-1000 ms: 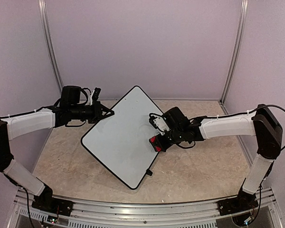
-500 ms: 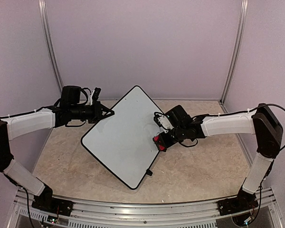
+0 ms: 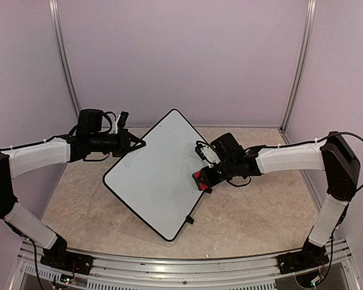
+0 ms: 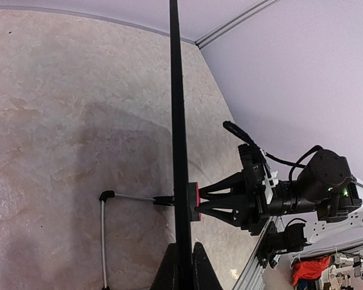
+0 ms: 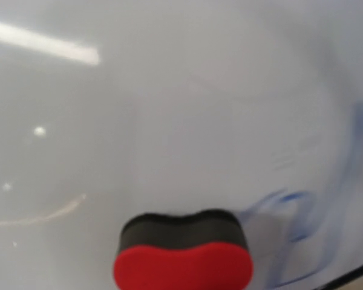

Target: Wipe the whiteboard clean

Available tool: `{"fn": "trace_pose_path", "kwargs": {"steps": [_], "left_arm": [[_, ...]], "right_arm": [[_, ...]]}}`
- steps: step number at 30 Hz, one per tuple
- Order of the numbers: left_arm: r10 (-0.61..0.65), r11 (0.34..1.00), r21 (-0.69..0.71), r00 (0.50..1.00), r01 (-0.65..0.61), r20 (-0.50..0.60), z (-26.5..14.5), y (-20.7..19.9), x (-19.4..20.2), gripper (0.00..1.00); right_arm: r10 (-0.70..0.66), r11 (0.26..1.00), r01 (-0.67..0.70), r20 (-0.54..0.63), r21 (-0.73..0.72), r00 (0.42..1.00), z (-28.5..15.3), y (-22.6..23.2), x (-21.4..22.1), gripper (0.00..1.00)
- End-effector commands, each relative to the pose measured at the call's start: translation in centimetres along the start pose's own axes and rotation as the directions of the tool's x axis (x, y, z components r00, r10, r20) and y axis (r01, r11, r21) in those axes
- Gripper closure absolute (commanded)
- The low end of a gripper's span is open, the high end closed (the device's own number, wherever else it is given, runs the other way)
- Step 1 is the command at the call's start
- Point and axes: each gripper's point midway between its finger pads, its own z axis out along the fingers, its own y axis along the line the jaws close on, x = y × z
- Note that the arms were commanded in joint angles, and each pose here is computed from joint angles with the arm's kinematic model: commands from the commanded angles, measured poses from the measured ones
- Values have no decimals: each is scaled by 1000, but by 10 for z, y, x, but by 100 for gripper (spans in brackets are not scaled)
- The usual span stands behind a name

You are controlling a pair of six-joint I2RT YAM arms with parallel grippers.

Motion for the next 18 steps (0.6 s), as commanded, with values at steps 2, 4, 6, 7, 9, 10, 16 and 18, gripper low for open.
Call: {"fn": "trace_pose_path", "kwargs": {"steps": [2, 4, 6, 7, 9, 10, 16, 18], "left_arm": [[106, 993, 46, 994, -107, 6, 4, -11, 0, 100], [107, 993, 47, 994, -107, 5, 4, -12, 1, 100], [108, 993, 48, 994, -108, 5, 4, -12, 1, 100], [107, 993, 47, 994, -107, 5, 4, -12, 1, 100], [108, 993, 48, 994, -108, 5, 4, -12, 1, 100], [107, 993, 49, 994, -107, 4, 4, -12, 1, 100], [111, 993, 49, 994, -111, 8, 3, -13, 0, 100], [112, 992, 48, 994, -113, 10, 2, -13, -1, 100]], "right_arm": [[-46, 993, 40, -45, -114, 998, -2, 45, 26, 81], [-19, 993, 13, -50, -117, 999, -3, 45, 29, 81], [4, 993, -10, -53, -114, 999, -4, 43, 31, 81], [15, 994, -20, -55, -103, 998, -4, 40, 32, 81], [45, 997, -48, -56, -62, 997, -2, 27, 29, 81], [68, 997, -70, -58, -38, 996, -1, 18, 27, 81], [234, 972, -234, 7, 27, 972, -7, -36, 4, 81], [259, 966, -260, 19, 16, 966, -7, -42, -1, 81]]}}
